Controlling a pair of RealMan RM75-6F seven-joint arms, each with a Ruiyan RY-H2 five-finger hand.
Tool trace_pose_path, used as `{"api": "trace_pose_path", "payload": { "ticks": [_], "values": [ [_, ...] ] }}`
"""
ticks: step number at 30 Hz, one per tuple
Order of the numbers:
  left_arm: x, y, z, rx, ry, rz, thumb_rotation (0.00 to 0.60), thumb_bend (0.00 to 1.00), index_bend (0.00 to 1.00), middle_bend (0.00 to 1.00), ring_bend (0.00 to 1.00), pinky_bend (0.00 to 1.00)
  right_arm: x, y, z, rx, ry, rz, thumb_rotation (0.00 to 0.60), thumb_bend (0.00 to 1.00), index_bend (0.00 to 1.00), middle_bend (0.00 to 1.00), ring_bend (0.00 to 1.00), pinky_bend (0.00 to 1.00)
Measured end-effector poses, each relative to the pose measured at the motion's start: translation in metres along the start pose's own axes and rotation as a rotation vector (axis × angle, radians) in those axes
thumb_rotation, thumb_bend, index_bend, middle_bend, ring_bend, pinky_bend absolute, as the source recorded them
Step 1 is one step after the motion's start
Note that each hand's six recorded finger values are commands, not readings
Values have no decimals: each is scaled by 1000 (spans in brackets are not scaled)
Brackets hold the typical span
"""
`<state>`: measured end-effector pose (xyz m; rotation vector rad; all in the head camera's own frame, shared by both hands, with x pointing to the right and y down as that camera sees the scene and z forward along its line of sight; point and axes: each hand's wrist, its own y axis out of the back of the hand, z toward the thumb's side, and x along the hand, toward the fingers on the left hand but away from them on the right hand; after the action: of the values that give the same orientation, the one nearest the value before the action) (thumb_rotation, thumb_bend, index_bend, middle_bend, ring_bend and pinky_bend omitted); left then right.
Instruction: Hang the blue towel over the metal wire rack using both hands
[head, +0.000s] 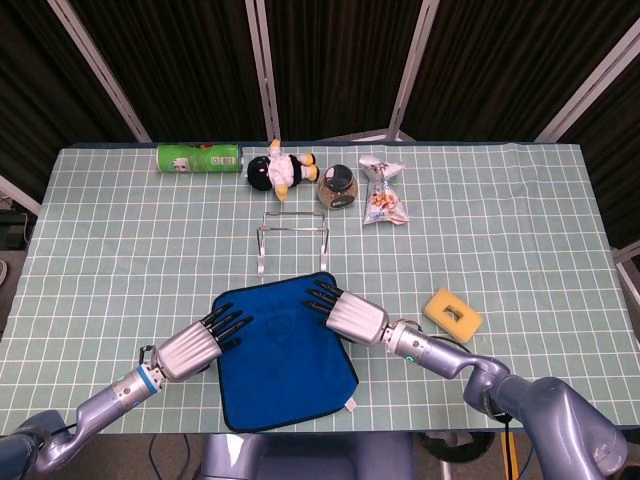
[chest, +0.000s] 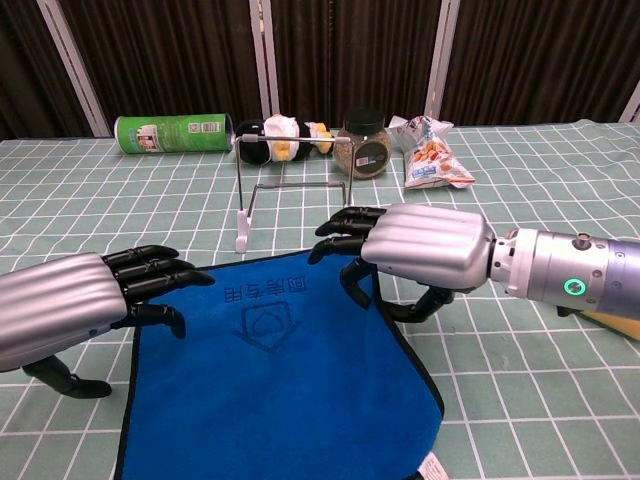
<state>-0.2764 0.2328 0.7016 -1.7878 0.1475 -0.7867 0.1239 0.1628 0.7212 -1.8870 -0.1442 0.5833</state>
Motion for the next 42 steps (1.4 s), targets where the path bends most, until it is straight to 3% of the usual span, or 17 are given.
{"api": "trace_pose_path", "payload": {
  "ticks": [17, 30, 42],
  "values": [
    [19, 1, 11, -15, -11, 10, 600, 93, 310, 0, 0, 0, -1, -1, 1, -11, -3, -4, 600, 443, 659, 121, 0, 0],
    [30, 4, 16, -9, -29, -3, 600, 223, 311, 0, 0, 0, 2, -2, 0, -7, -3, -4, 600, 443, 653, 121, 0, 0],
    [33, 12, 14, -8, -25, 13, 600, 234, 316, 0, 0, 0, 4, -2, -2, 4, -6, -1, 600, 448, 652, 122, 0, 0]
  ]
}}
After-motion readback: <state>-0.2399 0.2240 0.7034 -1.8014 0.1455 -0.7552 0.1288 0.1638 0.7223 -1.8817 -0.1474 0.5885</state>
